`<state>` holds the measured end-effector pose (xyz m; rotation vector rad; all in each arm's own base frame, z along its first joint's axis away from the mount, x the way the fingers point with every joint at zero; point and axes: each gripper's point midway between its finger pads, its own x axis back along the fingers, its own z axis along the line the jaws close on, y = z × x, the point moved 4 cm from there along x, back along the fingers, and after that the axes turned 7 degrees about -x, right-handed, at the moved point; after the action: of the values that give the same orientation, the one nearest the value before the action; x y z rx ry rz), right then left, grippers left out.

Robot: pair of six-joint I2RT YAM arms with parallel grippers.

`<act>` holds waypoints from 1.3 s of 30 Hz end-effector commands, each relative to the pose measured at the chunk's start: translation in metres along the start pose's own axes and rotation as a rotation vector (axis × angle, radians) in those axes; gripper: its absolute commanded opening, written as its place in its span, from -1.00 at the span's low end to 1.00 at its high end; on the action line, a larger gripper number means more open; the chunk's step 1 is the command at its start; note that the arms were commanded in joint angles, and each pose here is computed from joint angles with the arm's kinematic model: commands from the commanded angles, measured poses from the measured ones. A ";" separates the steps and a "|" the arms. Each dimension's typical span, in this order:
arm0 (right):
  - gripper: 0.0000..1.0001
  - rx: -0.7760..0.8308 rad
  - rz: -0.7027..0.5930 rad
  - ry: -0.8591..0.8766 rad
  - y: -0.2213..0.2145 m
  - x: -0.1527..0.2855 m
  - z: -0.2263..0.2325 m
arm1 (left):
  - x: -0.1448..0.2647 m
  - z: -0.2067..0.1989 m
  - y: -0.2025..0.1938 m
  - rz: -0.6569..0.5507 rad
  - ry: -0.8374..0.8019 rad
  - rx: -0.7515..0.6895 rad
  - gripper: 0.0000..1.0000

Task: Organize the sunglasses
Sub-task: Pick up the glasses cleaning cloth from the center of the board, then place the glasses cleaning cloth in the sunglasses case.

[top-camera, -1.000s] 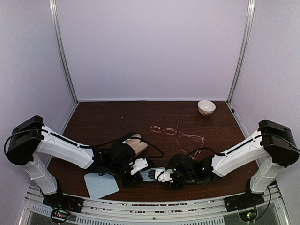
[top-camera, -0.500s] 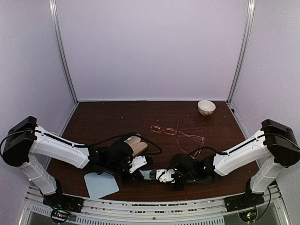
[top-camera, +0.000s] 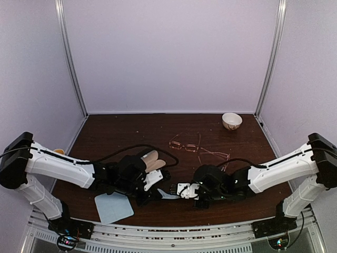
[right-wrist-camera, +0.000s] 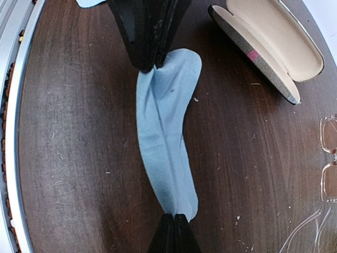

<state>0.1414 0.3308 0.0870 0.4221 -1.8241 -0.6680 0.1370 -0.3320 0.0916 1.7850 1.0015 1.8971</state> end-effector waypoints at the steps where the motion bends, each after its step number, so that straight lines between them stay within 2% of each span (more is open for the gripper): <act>1: -1.00 -0.011 -0.032 -0.036 0.018 0.013 -0.015 | 0.014 -0.002 0.017 -0.072 -0.014 0.043 -1.00; 14: -1.00 -0.007 -0.043 -0.053 0.037 0.013 -0.039 | 0.018 0.008 0.022 -0.058 0.029 0.164 -1.00; 39: -1.00 0.003 0.023 0.005 0.074 -0.039 -0.090 | 0.031 0.055 0.007 0.031 0.154 0.470 -1.00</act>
<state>0.2315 0.3852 0.1263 0.4087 -1.8435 -0.6711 0.1775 -0.2983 0.1052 1.9339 1.5049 1.9840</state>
